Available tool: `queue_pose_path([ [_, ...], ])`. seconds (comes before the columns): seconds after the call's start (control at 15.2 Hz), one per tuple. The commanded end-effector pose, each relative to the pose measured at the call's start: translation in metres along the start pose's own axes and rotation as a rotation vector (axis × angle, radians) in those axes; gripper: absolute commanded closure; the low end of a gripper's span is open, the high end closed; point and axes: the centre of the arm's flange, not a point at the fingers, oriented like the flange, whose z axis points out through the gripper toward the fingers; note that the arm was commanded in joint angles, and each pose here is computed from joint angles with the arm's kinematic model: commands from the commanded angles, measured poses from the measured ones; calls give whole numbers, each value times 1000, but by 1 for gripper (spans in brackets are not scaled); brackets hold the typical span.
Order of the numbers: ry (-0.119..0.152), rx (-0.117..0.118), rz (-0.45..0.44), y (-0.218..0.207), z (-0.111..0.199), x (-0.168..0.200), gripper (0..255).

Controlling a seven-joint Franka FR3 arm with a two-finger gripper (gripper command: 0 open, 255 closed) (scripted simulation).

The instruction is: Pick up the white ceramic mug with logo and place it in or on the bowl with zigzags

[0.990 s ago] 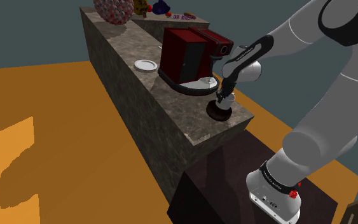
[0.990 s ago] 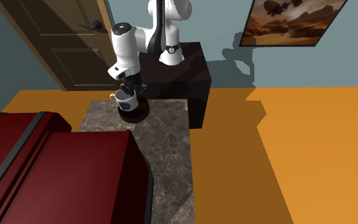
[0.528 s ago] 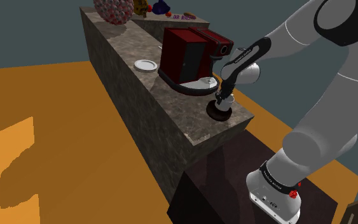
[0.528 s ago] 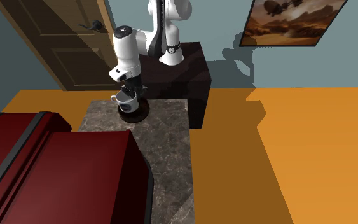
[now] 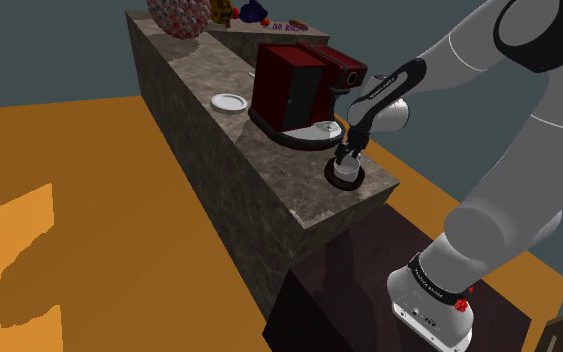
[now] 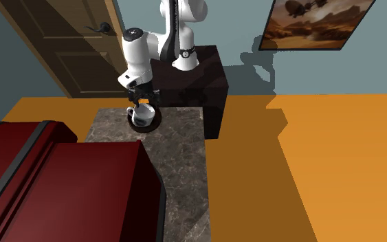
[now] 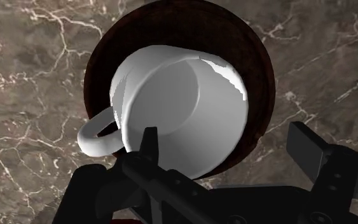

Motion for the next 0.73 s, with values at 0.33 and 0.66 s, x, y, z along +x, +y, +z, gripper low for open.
queue_pose_path([
  [0.33, 0, 0, 0, 0, -50, 0, 0],
  [0.66, 0, 0, 0, 0, -50, 0, 0],
])
